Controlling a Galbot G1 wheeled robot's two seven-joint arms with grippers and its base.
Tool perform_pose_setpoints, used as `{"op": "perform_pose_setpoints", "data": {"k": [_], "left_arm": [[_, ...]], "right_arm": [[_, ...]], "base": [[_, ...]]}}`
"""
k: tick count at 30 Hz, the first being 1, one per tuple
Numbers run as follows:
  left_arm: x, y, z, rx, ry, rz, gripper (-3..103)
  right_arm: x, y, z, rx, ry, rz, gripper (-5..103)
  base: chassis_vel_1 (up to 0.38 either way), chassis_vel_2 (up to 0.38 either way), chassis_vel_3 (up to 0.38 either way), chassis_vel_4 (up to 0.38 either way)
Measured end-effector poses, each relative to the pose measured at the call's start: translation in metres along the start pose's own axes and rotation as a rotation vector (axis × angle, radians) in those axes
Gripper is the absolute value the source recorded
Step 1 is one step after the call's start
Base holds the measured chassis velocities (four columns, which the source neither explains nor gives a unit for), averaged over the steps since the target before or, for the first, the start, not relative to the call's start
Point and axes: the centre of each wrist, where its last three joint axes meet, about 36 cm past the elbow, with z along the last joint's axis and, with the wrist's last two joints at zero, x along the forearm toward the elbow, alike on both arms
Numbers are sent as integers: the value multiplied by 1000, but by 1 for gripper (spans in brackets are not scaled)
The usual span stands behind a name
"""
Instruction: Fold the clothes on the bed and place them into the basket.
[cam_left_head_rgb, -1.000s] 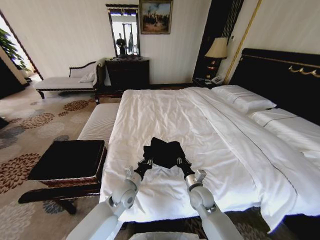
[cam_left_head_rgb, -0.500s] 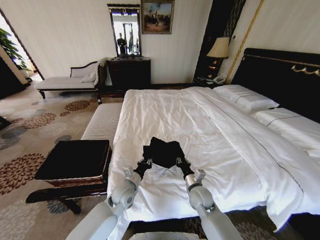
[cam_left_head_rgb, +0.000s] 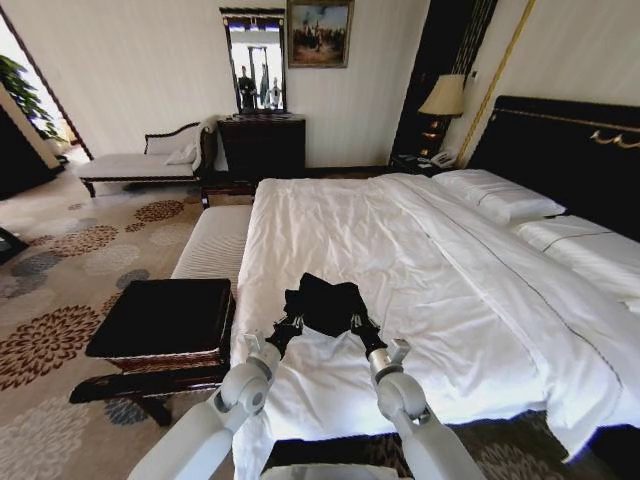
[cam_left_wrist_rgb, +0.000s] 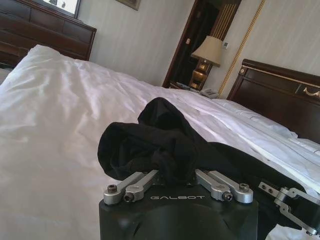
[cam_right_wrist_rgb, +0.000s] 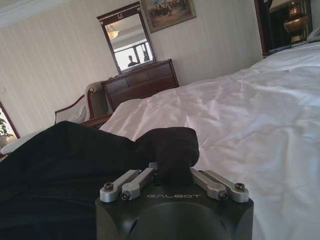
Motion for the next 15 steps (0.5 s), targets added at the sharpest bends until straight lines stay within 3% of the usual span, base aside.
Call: {"op": "perform_pose_setpoints", "data": {"k": [15], "left_arm": [[6, 1, 1, 15, -1, -6, 9]], "right_arm": [[1, 4, 5, -7, 9, 1, 10]], "base": [[76, 75, -65, -73]]}}
